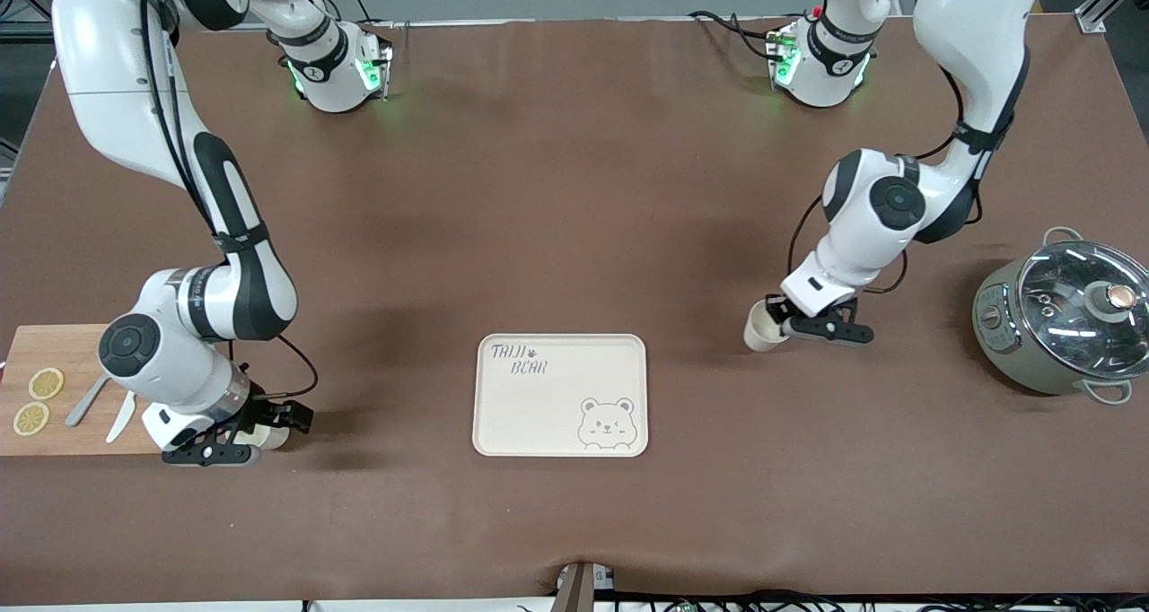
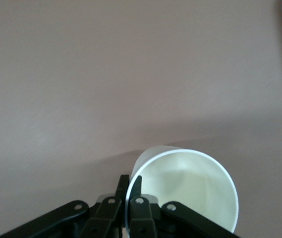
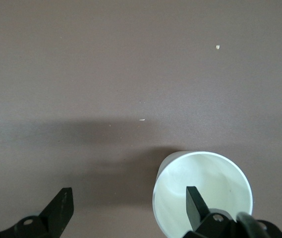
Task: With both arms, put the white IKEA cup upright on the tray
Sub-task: 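Carry the cup to the tray while the right gripper grasps its cup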
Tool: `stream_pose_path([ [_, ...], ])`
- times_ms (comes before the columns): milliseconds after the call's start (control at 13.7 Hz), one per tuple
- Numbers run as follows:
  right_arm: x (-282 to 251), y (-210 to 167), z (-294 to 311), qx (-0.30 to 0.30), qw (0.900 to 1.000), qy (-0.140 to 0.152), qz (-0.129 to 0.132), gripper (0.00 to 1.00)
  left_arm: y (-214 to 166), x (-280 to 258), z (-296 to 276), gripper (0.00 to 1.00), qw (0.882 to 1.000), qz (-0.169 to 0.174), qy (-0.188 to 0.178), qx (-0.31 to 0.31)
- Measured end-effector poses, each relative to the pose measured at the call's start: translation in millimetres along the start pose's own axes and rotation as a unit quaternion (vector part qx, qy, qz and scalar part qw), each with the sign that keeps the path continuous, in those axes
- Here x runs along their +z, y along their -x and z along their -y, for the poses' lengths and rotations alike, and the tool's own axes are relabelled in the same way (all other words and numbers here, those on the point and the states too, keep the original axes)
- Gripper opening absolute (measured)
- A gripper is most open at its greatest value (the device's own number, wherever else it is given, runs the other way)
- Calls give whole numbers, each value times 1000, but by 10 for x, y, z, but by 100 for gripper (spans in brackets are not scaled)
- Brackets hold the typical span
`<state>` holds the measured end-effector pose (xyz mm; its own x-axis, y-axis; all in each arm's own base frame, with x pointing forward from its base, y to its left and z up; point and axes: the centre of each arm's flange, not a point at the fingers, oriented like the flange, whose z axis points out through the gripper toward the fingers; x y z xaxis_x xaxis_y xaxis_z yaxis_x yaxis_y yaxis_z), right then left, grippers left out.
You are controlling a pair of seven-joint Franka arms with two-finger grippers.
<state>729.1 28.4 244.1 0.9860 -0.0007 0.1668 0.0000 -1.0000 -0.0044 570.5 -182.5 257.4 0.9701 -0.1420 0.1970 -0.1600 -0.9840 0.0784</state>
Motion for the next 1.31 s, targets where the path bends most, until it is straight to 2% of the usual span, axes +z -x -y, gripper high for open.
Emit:
stream_pose_path([
  [219,83,15,-61,3,1000,3,4,100,-444,-116,-697,4,999,30,6,-32],
  [510,88,11,-186,-3,1000,8,4,56,-852,-35,-1406,4,997,41,20,-61],
  [874,68,-5,-410,-16,1000,12,2,3,-1032,211,-1461,4,996,38,29,-73],
  [1311,-108,-148,-267,-28,999,12,-18,4,-1067,439,-1756,4,995,36,36,-82],
])
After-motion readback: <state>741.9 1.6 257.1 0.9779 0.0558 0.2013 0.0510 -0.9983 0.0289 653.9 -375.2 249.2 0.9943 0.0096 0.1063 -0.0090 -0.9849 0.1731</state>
